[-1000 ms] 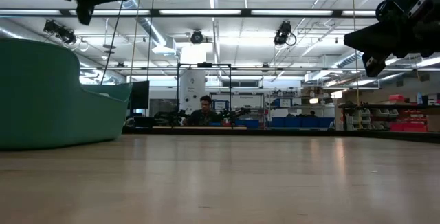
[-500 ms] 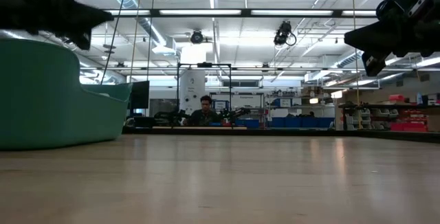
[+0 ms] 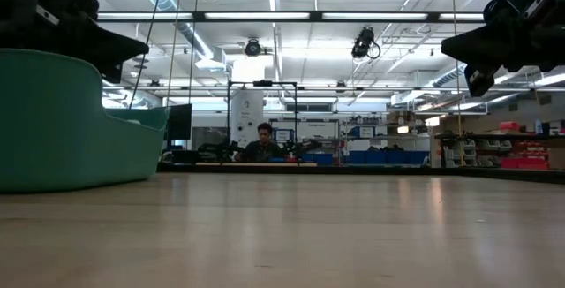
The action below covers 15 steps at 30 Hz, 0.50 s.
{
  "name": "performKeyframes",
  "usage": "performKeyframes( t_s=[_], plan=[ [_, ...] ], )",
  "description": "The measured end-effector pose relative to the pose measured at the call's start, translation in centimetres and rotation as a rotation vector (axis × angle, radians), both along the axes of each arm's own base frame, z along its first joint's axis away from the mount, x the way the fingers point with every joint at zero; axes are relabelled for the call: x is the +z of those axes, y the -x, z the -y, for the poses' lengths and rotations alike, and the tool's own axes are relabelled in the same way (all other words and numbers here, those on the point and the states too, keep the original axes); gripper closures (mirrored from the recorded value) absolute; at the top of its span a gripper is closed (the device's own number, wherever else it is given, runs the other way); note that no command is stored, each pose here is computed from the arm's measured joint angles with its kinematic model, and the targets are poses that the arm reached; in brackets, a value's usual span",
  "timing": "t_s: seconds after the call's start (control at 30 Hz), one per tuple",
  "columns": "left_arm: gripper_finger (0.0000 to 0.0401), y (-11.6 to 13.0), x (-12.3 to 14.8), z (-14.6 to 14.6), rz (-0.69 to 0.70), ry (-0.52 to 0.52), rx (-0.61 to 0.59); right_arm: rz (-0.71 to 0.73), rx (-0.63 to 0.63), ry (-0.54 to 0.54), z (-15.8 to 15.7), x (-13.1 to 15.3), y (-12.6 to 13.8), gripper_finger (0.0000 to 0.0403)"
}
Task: Pick and place USB-C Cables
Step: Return to Home Position
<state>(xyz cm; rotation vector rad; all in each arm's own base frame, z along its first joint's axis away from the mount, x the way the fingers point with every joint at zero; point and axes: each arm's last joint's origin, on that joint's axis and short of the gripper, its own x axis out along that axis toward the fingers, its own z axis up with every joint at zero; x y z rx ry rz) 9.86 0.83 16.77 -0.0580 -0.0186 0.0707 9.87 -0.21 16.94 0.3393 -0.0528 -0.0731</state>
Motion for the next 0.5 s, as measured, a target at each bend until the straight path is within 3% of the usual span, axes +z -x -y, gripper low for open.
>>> performKeyframes(
  t_s=[0.23,0.5],
  plan=[
    [0.0366,-0.02,0.26,0.01,0.028,0.010,-0.001,0.000,-0.001,0.000,0.01,0.00,0.00,0.0368],
    [0.0378,-0.02,0.29,0.00,0.032,0.013,-0.001,0.000,-0.001,0.000,0.00,0.00,0.00,0.0368]
  ],
)
